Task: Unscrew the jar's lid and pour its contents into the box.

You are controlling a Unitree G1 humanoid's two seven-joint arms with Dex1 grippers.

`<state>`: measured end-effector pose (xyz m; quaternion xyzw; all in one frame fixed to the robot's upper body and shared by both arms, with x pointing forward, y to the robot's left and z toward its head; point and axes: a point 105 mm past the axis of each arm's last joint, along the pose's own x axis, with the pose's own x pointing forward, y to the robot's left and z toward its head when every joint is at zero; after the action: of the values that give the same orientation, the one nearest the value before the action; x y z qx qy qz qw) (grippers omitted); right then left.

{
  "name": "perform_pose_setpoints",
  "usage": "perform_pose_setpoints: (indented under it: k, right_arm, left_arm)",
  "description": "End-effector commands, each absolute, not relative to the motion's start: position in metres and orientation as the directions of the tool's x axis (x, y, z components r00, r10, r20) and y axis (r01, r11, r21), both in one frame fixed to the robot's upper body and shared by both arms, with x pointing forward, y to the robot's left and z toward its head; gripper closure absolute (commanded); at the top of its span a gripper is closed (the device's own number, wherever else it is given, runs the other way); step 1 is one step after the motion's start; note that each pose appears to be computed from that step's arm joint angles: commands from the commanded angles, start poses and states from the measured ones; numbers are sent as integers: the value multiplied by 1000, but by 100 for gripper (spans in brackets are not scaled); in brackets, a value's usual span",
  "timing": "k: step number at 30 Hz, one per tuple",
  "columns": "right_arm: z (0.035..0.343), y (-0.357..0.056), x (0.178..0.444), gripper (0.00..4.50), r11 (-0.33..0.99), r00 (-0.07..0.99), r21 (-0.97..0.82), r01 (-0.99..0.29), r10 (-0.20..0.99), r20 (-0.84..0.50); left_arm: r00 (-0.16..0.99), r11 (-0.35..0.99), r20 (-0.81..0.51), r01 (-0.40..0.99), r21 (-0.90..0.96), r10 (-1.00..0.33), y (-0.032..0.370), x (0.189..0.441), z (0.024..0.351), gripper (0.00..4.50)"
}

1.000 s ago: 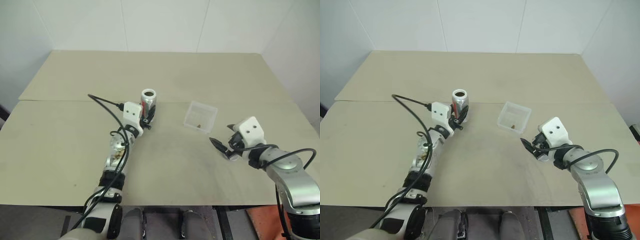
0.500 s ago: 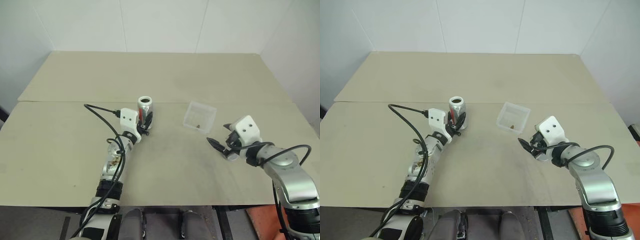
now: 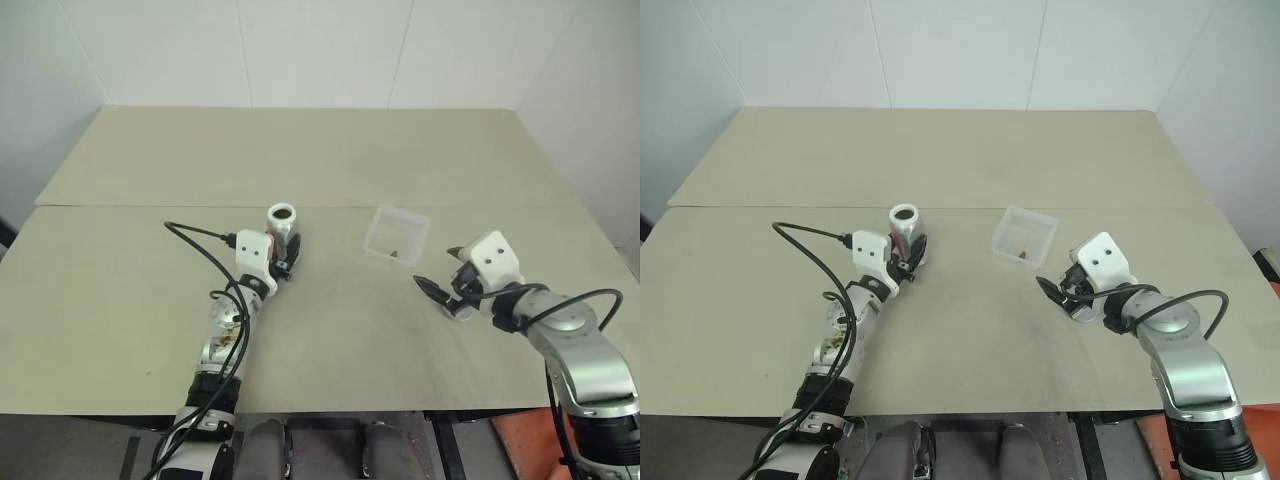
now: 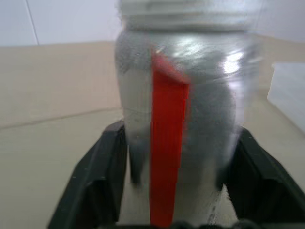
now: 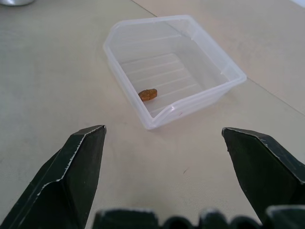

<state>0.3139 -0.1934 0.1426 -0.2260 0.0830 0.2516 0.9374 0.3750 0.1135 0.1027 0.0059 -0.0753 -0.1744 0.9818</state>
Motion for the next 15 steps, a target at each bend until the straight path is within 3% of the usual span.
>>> perform_pose_setpoints:
  k: [1,15]
  right_arm:
    - [156,-190,315,0,751,863,-425,-505,453,-224]
    - [154,-188,318,0,750,862,-426,-506,455,-223]
  left_arm:
    - [917,938,202,343,50,-345,111,373,117,33]
    - [925,943,183,330,51,-333,124,354,116,33]
